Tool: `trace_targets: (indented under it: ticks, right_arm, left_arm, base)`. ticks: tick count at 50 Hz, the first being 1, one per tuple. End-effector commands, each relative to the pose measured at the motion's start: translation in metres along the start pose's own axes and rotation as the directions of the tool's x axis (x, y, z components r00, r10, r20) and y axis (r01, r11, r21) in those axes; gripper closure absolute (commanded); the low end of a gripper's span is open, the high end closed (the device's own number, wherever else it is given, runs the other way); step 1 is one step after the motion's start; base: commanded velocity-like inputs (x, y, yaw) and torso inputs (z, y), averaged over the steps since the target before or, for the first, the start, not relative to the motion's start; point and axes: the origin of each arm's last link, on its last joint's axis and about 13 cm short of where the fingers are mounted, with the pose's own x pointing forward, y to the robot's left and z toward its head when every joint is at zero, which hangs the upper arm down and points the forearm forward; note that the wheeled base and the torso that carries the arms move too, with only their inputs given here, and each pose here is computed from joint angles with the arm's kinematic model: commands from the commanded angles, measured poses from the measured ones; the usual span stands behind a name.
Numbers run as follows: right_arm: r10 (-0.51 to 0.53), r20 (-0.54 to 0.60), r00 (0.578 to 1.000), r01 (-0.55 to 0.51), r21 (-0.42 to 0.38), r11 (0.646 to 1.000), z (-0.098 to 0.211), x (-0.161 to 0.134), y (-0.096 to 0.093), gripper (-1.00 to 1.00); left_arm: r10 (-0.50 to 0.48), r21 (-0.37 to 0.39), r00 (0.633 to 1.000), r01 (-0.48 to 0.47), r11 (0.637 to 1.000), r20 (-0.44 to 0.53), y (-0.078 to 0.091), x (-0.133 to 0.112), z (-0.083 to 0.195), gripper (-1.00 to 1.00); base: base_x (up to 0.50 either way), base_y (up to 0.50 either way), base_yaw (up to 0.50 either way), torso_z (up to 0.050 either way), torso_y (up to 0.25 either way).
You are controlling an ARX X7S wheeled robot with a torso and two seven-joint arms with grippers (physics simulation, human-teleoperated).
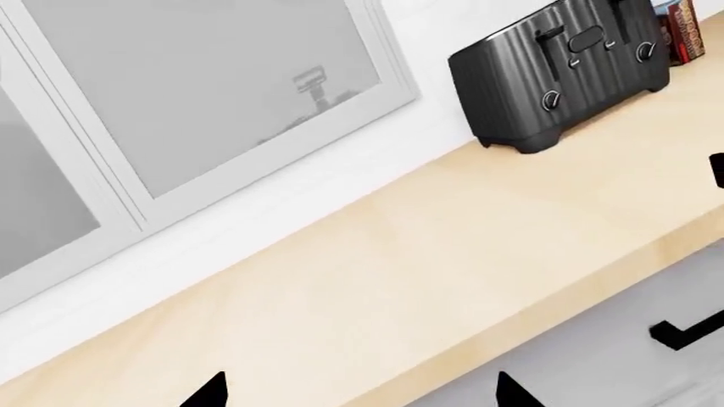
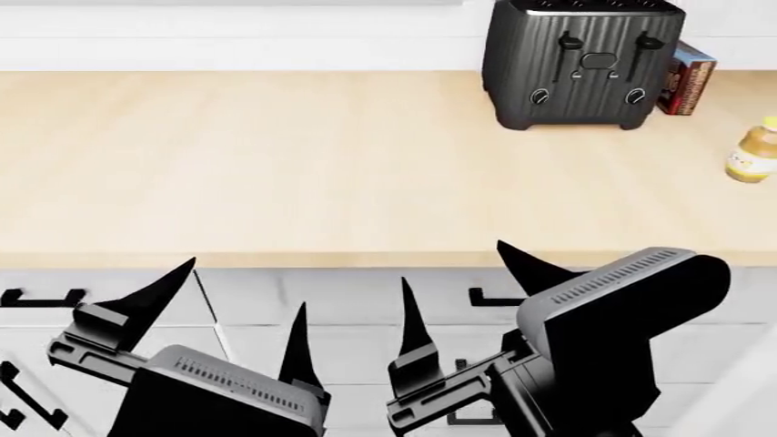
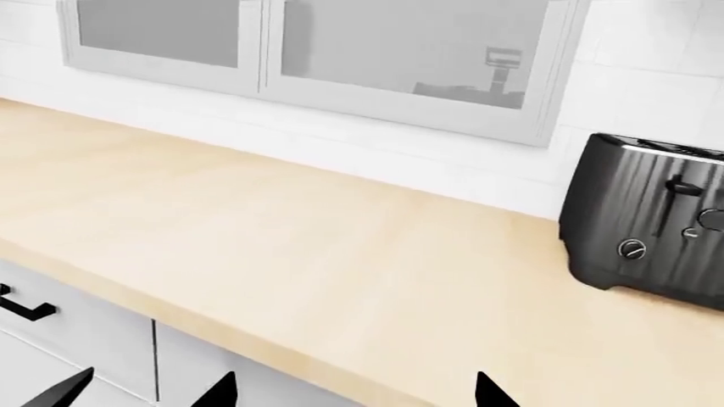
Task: Pick the boxed food and honey bottle from the counter and place them in the cabinets closest to them.
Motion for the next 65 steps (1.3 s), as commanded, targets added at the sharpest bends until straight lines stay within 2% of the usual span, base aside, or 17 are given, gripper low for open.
trace_targets:
  ticks: [1,51,65]
  right_arm:
    - [0.000,0.000,1.000,0.000,0.000,1.000,-0.0001,0.0005,-0.0006,-1.00]
    - [-0.001,-0.009,1.000,0.001,-0.010,1.000,-0.0020,0.0003,0.0009,-1.00]
    - [-0.019,0.004,1.000,0.019,-0.018,1.000,-0.0022,-0.0003,0.0015,-1.00]
  left_arm:
    - [-0.001,0.000,1.000,0.001,1.000,-0.001,-0.0005,0.0007,-0.0003,-1.00]
    - [-0.002,0.002,1.000,0.002,1.000,0.001,-0.0003,-0.0002,0.0009,-1.00]
    - [-0.002,0.000,1.000,0.002,1.000,0.001,-0.0003,-0.0004,0.0001,-1.00]
  base:
    - [0.00,-0.50,0.00,0.000,0.000]
    - [0.00,-0.50,0.00,0.000,0.000]
    - [0.00,-0.06,0.00,0.000,0.000]
